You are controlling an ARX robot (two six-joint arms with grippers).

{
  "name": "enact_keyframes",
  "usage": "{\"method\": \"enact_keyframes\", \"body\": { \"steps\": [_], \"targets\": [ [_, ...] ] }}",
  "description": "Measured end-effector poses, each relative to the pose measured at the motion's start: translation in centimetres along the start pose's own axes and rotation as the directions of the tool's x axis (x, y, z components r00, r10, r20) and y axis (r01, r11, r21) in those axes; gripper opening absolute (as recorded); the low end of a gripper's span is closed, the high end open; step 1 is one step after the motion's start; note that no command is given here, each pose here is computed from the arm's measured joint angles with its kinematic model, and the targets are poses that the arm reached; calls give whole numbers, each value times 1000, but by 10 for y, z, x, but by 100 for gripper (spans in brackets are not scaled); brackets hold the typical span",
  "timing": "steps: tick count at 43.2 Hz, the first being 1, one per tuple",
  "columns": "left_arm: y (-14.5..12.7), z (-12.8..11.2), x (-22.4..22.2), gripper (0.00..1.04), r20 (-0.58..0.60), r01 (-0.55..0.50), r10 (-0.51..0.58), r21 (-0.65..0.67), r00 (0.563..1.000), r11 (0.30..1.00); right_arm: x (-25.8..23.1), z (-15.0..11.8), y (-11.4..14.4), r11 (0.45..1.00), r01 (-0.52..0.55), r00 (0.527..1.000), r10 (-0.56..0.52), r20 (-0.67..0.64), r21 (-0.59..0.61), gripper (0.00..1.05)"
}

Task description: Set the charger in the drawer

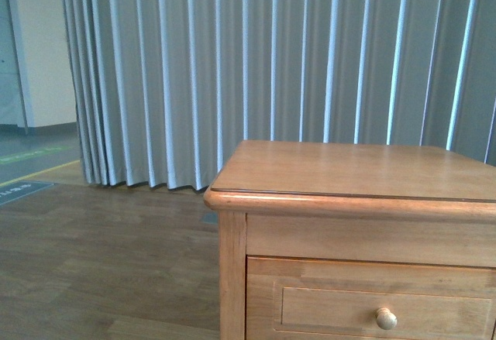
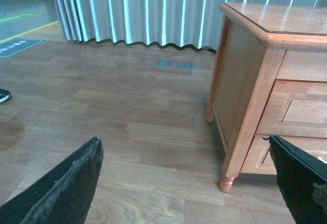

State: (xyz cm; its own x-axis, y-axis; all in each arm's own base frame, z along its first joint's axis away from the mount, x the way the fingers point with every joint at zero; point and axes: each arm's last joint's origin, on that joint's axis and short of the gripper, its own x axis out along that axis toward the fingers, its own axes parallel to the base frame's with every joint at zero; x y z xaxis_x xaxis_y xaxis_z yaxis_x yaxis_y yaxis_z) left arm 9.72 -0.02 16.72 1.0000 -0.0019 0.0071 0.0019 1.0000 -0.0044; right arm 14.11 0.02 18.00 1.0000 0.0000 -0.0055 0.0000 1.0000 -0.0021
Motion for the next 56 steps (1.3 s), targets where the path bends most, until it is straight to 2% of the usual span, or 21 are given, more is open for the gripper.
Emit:
{"method": "enact_keyframes", "body": {
  "steps": [12, 44, 47, 56],
  "targets": [
    [0, 0, 0, 99, 0, 0, 0, 0, 1000, 1000, -14, -13, 0, 1000, 0, 1000, 0, 5, 0, 2],
    [0, 0, 0, 99, 0, 0, 0, 0, 1000, 1000, -33, -12, 0, 1000, -1, 1000, 1, 13, 0, 2],
    [0, 0, 0, 99, 0, 0, 0, 0, 1000, 1000, -39, -17, 0, 1000, -2, 1000, 2, -21, 0, 2],
    [0, 0, 0, 99, 0, 0, 0, 0, 1000, 1000, -43, -15, 0, 1000, -3, 1000, 3, 7, 0, 2]
  ]
}}
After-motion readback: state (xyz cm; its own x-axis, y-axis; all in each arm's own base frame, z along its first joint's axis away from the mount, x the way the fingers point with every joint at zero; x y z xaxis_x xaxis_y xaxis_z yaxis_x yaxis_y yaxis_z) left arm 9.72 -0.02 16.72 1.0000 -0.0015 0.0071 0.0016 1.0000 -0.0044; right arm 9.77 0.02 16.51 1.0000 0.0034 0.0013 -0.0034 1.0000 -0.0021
